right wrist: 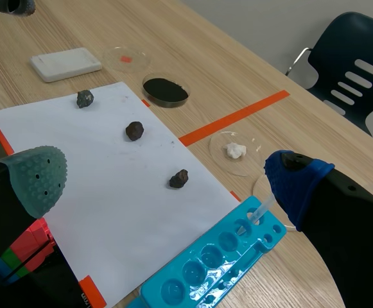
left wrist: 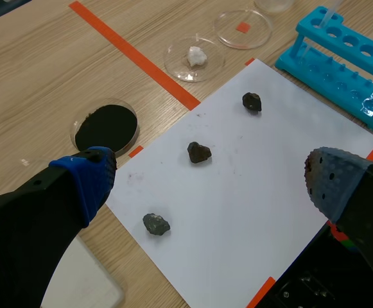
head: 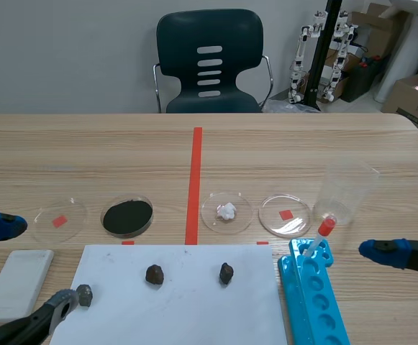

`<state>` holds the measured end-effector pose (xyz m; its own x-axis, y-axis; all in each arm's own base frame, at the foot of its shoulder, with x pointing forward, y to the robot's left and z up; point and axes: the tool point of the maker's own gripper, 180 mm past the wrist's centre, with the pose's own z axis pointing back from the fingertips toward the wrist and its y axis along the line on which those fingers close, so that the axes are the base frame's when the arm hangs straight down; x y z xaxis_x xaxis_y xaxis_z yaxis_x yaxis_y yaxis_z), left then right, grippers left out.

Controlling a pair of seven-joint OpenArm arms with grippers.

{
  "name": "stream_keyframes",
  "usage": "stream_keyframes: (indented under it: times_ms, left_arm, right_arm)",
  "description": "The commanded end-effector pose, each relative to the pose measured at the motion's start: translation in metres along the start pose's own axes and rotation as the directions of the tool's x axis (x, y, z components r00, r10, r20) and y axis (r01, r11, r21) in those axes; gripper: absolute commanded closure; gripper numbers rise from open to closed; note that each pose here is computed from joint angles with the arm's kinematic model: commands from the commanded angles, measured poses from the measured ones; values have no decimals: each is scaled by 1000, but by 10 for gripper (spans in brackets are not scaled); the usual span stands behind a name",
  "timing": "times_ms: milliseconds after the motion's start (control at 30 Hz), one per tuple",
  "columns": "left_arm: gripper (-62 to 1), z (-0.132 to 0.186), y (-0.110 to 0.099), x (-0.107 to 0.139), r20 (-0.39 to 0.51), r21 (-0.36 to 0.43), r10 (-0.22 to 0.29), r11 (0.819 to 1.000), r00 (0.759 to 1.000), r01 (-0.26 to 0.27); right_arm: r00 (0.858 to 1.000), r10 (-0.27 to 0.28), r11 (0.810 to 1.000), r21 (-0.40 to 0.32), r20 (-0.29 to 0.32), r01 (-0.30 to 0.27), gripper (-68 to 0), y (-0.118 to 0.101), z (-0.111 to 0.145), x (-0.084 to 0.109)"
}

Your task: Pick up the middle mineral with the left hand

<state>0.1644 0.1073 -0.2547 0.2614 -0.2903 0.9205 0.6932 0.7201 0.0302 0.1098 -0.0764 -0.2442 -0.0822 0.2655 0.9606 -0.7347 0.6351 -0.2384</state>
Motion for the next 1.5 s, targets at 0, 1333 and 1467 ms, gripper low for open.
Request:
stream_keyframes:
  times_ms: [0,1333,1467]
  left_arm:
    - [-620,-1,-2,7,33,-4,7,1000,999,-7]
    - [-620,-57,36,11,-23,227,240,947,971,-228]
    - [-620,-70,44,10,-40,309,325,903,945,-298]
  right_arm:
    - [999,9,1000,-10,38,-8,-653,-5,-2,9]
    - [999,9,1000,-10,38,-8,-653,-5,-2,9]
    - [999,9,1000,-10,38,-8,-653,-5,-2,9]
